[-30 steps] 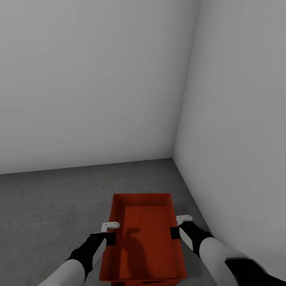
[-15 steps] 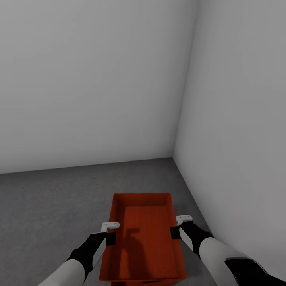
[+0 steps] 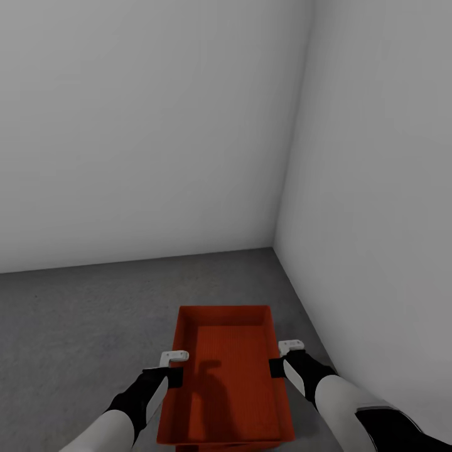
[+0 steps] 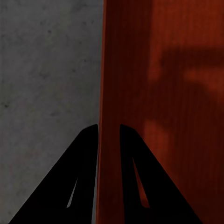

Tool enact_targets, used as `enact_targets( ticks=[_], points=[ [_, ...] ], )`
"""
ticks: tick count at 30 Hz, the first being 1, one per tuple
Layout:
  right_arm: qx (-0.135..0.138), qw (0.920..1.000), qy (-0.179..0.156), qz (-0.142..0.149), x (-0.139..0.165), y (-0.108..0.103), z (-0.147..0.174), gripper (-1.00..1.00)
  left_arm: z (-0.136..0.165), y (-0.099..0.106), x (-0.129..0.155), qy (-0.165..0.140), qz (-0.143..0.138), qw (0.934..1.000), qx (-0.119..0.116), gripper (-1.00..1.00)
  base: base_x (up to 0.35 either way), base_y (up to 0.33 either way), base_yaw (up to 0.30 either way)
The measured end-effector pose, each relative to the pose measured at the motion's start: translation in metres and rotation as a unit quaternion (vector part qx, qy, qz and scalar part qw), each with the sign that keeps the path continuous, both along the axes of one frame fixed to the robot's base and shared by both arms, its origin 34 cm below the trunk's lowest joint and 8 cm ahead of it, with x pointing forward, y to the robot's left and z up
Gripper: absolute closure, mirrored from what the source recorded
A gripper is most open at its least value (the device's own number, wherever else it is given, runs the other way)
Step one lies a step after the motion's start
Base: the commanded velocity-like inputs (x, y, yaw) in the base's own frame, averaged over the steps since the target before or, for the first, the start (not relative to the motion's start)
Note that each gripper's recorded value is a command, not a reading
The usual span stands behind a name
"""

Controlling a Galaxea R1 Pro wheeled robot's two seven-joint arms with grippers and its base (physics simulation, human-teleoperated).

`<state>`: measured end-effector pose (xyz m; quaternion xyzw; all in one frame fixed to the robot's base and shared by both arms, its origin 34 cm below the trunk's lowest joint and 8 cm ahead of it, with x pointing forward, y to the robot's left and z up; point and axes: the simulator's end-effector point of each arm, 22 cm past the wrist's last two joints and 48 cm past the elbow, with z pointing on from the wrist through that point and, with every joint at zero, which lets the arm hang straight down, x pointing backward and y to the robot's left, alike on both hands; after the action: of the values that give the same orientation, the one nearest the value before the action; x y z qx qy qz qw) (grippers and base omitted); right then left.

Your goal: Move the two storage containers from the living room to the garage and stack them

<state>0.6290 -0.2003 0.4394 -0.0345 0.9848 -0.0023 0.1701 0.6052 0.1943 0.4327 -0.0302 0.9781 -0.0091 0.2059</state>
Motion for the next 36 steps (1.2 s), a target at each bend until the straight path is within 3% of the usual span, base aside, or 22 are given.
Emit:
enact_targets(
  ticks=[36],
  points=[
    [-0.004, 0.9999, 0.011, 0.001, -0.005, 0.001, -0.011, 1.0, -0.012, 0.001, -0.006, 0.01, 0.0, 0.9999, -0.002, 1.0, 0.0, 0.0, 0.0]
  ],
)
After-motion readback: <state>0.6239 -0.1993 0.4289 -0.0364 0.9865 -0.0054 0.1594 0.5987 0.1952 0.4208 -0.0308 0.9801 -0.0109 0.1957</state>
